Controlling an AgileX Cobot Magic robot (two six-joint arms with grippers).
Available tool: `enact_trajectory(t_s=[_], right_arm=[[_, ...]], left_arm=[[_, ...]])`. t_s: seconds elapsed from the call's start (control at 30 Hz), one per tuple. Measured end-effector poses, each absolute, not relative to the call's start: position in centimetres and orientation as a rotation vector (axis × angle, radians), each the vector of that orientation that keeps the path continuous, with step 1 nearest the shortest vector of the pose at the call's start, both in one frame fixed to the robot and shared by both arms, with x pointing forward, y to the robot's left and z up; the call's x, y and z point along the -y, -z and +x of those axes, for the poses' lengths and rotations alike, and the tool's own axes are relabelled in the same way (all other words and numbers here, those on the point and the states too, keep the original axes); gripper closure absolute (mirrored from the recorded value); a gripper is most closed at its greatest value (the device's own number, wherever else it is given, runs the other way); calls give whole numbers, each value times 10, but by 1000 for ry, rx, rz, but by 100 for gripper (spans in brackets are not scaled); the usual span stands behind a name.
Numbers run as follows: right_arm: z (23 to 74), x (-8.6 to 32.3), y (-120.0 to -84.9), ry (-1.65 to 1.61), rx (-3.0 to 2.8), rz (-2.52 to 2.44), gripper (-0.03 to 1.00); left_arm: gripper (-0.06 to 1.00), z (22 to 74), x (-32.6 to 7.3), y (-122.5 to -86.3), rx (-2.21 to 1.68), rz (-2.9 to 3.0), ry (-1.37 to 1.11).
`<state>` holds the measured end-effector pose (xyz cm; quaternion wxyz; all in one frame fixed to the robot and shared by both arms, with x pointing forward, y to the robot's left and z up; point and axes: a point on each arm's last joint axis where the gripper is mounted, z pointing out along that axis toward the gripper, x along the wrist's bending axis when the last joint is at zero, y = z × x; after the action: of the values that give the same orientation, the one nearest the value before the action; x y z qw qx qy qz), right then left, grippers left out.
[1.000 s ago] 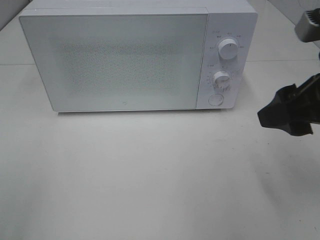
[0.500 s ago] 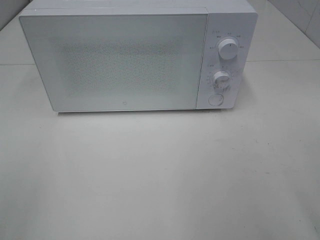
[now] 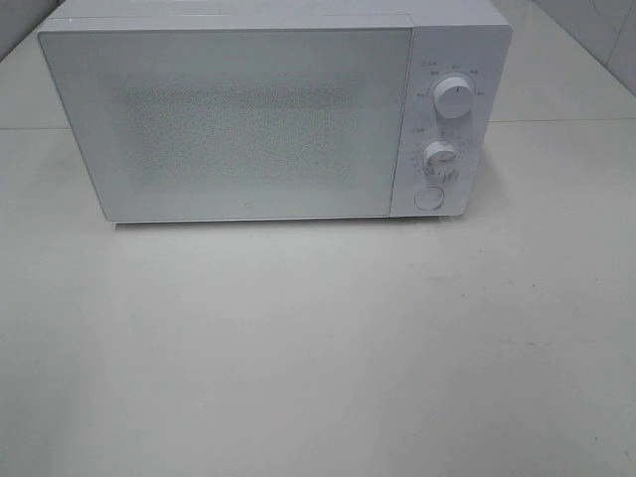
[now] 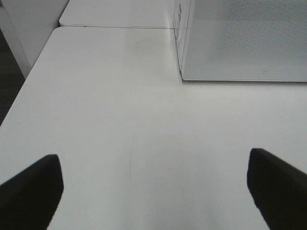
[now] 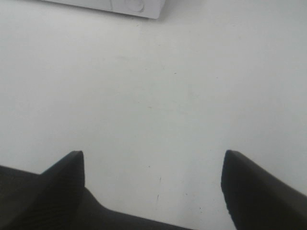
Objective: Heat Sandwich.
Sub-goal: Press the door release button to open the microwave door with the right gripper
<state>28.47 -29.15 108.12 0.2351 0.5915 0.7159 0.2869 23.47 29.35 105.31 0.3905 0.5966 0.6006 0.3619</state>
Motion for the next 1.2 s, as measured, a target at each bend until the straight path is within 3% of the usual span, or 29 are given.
enact_trajectory(t_s=[0.17, 0.5, 1.2], right_arm=[[268, 299, -1083, -822, -1866, 1598, 21], [247, 303, -1048, -873, -1831, 1572, 21], [229, 305, -1047, -936, -1662, 1557, 21]], left_arm=[[-3, 235, -293, -1053, -1526, 1516, -919], [-3, 235, -293, -1053, -1526, 1516, -919], [-3, 235, -293, -1053, -1526, 1516, -919]])
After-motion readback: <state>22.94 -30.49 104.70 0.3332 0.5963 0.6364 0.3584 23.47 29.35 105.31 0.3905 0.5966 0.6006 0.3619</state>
